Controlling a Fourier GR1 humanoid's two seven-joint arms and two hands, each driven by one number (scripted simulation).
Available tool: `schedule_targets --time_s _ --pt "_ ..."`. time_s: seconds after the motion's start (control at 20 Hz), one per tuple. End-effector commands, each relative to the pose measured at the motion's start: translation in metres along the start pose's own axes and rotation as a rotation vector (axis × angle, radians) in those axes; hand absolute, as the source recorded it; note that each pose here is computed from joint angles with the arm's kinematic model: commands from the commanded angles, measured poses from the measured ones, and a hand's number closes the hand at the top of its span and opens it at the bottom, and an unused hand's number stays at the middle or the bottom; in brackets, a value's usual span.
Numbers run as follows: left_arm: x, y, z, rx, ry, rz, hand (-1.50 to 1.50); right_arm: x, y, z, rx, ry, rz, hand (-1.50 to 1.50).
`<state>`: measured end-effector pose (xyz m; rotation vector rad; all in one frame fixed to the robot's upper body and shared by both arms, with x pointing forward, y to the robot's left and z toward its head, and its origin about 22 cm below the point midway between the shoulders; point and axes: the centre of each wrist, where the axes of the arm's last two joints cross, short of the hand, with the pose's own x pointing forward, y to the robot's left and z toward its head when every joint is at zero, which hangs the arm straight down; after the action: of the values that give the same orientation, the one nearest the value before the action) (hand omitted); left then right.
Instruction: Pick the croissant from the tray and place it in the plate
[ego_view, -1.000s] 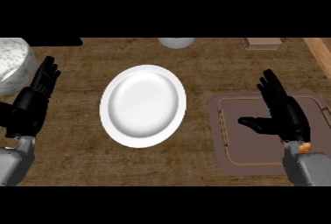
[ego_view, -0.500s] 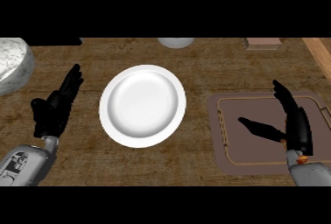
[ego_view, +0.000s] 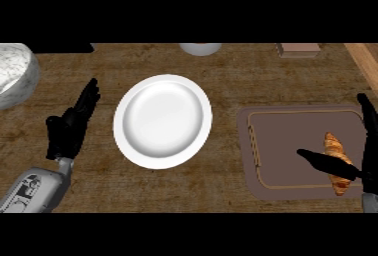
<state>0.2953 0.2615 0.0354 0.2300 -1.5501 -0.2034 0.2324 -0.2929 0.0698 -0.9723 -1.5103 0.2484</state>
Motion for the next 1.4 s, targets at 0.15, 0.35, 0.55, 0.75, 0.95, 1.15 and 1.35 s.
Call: schedule_targets --time_s 0.15,0.35,0.55,0.75,0.95,1.15,1.35 --pt "0.006 -0.002 -0.005 0.007 0.0 -0.011 0.0 0.033 -0.061 -0.009 0.155 0.183 0.299 -1.5" --pt "0.009 0.0 -0.008 0.003 -0.003 0.001 0.0 0.05 -0.078 -0.003 0.292 0.288 0.354 -1.5" --pt "0.015 0.003 -0.02 -0.009 -0.029 -0.015 0.0 0.056 -0.093 -0.019 0.362 0.372 0.386 -1.5" --pt "0.004 -0.018 -0.004 0.001 0.001 -0.008 0.0 0.052 -0.093 -0.017 0.397 0.417 0.378 -1.5" --pt "-0.004 -0.012 0.002 -0.019 -0.001 0.008 0.0 0.048 -0.075 -0.028 0.423 0.428 0.373 -1.5" --pt "0.014 0.009 0.0 -0.024 -0.001 0.01 0.0 0.035 -0.068 -0.04 0.464 0.481 0.413 -1.5" --pt "0.016 -0.009 0.002 -0.025 -0.021 0.002 0.0 -0.005 -0.043 -0.032 0.517 0.507 0.457 -1.5"
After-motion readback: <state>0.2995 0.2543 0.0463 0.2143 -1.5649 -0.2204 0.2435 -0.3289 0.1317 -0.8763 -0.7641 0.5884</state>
